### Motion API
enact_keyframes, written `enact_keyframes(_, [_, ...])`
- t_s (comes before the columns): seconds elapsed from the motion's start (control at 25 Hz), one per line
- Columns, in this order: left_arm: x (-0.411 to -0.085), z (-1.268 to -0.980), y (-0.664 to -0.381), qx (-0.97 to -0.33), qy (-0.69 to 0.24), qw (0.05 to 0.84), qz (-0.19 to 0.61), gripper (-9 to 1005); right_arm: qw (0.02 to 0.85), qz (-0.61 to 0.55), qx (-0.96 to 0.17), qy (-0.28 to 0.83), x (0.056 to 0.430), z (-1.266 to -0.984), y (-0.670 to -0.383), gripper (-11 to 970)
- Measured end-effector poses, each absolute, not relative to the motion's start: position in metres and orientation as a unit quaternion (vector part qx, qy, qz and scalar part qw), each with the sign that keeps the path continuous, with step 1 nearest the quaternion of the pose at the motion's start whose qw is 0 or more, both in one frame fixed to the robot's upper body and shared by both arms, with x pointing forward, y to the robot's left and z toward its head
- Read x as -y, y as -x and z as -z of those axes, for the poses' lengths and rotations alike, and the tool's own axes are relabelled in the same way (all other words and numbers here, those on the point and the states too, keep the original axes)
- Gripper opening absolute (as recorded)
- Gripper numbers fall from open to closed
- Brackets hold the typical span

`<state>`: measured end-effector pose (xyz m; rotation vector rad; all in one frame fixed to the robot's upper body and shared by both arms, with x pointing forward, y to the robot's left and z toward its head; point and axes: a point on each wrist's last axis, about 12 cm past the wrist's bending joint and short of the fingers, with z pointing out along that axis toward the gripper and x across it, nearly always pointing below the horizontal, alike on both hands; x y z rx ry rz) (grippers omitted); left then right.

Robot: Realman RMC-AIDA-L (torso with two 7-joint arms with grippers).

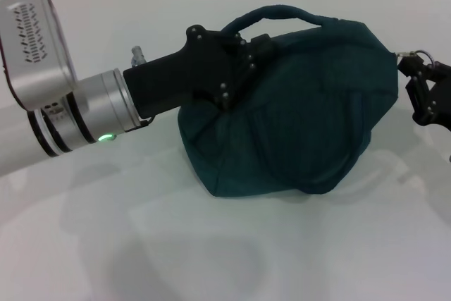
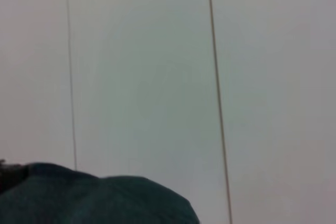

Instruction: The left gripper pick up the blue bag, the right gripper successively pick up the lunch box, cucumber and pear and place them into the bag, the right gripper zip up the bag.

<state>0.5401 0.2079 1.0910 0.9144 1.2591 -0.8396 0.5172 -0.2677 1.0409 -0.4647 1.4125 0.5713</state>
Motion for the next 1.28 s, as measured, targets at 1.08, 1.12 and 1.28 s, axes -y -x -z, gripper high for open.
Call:
enact_keyframes(1.08, [-0.225, -1.082, -0.527, -0.566, -0.296, 0.666, 0.385, 132, 0.692, -0.258, -0.655, 0.158, 0.283, -1.041, -0.522, 286])
enact_keyframes(1.12, [-0.228, -1.082, -0.526, -0.563, -0.284, 0.671, 0.389, 133, 0.693, -0.262, -0.653, 0.156, 0.286, -1.042, -0.521, 308])
enact_keyframes(1.28, [-0.241, -1.084, -0.513, -0.538, -0.252, 0.695, 0.405, 281, 0.691, -0.310, -0.633, 0.162, 0.298, -1.053, -0.513, 393])
